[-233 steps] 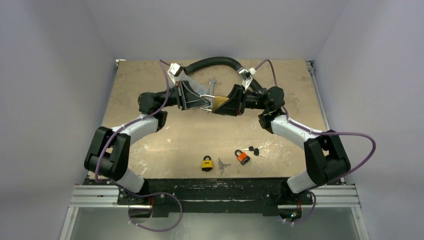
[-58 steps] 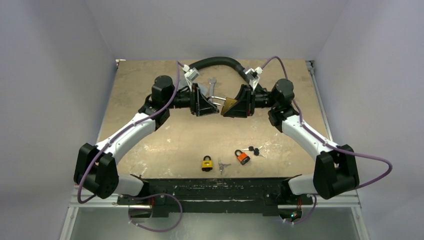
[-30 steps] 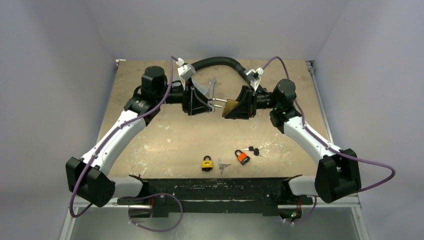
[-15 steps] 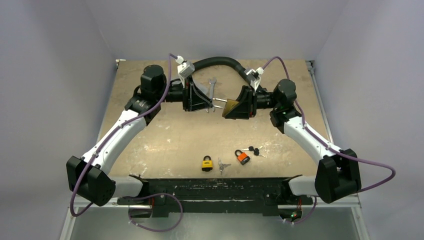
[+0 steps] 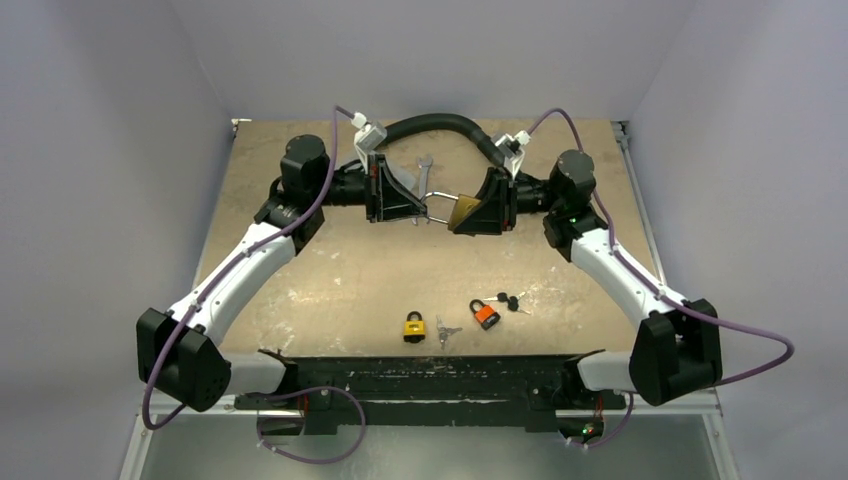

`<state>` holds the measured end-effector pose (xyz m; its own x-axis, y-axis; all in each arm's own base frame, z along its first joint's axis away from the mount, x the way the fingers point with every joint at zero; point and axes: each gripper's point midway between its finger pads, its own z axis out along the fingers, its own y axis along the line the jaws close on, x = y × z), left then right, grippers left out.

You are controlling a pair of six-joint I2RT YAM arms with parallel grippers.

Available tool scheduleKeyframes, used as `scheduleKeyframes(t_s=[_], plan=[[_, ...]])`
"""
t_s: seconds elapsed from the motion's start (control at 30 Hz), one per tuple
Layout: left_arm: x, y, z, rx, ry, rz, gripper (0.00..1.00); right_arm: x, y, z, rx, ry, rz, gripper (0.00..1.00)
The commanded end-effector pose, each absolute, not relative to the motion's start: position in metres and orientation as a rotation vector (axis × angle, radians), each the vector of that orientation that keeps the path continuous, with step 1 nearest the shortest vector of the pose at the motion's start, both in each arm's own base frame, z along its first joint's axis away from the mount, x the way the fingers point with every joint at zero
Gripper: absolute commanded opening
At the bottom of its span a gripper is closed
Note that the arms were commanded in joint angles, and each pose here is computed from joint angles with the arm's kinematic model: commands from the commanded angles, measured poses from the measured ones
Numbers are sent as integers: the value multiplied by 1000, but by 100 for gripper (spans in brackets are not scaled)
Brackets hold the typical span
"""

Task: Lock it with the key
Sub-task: Lock the lock.

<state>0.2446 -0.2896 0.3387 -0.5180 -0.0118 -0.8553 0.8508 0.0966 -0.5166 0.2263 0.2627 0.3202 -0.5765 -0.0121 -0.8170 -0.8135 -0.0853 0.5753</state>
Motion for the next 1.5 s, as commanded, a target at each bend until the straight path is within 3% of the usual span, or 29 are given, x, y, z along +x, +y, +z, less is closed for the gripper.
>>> scheduleKeyframes(t_s=[0.0, 0.27, 0.6, 1.47], plan=[[226, -298, 342, 863, 1651, -1628, 0, 232, 267, 353, -1052, 1418, 1544, 0], [223, -302, 336, 867, 1669, -1638, 0, 239, 267, 346, -1104, 1467, 1440, 0], [232, -303, 323, 906, 1679, -1535, 0, 213, 276, 349, -1199, 1426, 1558, 0], [200, -341, 299, 1004, 1716, -1635, 0, 199, 305, 362, -1204, 1363, 1681, 0]])
